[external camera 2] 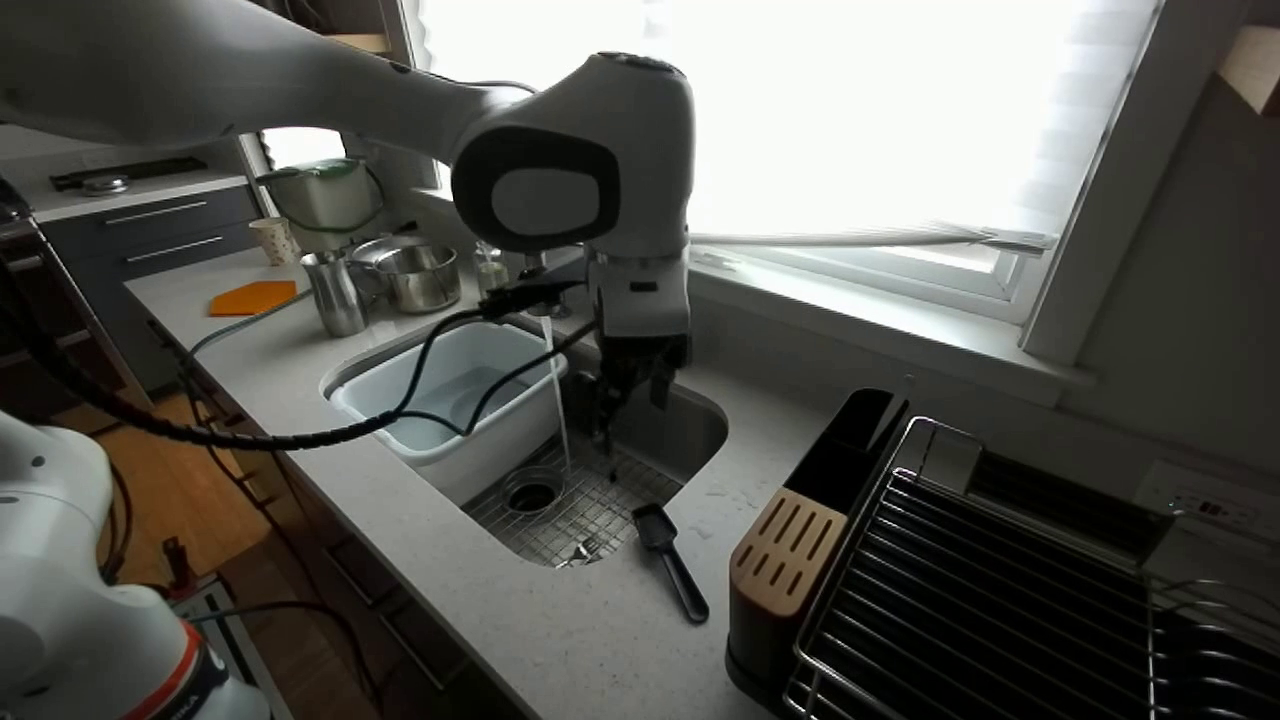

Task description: Place the black ladle under the running faucet then put it back on the counter.

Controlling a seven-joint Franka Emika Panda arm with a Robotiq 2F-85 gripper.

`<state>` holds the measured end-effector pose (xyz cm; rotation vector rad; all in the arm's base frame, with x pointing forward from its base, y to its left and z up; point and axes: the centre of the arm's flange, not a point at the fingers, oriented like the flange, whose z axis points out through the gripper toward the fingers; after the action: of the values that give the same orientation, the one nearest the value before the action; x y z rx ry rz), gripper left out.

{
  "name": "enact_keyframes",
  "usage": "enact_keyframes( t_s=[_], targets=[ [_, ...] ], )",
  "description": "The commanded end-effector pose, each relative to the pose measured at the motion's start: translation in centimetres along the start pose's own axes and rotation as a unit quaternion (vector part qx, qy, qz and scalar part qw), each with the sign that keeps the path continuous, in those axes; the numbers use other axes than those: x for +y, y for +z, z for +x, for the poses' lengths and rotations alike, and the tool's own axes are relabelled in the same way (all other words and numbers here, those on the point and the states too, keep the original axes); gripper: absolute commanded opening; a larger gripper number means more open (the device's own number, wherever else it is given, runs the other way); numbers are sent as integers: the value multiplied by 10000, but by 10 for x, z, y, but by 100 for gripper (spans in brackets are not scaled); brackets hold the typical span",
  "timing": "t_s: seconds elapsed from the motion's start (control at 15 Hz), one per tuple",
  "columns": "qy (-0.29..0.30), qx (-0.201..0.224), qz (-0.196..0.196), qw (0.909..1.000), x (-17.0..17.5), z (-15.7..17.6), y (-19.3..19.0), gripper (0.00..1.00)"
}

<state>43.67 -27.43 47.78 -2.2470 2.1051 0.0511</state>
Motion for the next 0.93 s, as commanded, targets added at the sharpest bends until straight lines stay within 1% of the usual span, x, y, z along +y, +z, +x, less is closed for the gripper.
enact_keyframes(
  t_s=[0.0,0.13,0.27,0.4,0.6,0.67,0.8,0.87],
  targets=[
    [-975,13,-285,9948,1,-23,-33,100],
    [-1500,62,-417,9878,0,-33,-44,100],
    [-1997,164,-576,9780,-2,-41,-52,100],
    [-2492,269,-717,9654,-3,-48,-57,100],
    [-3176,504,-952,9421,-7,-56,-66,100],
    [-3298,556,-1001,9371,-8,-59,-68,100],
    [-3414,588,-1057,9321,-10,-66,-75,100],
    [-3397,604,-1070,9325,-10,-69,-78,100]
  ],
)
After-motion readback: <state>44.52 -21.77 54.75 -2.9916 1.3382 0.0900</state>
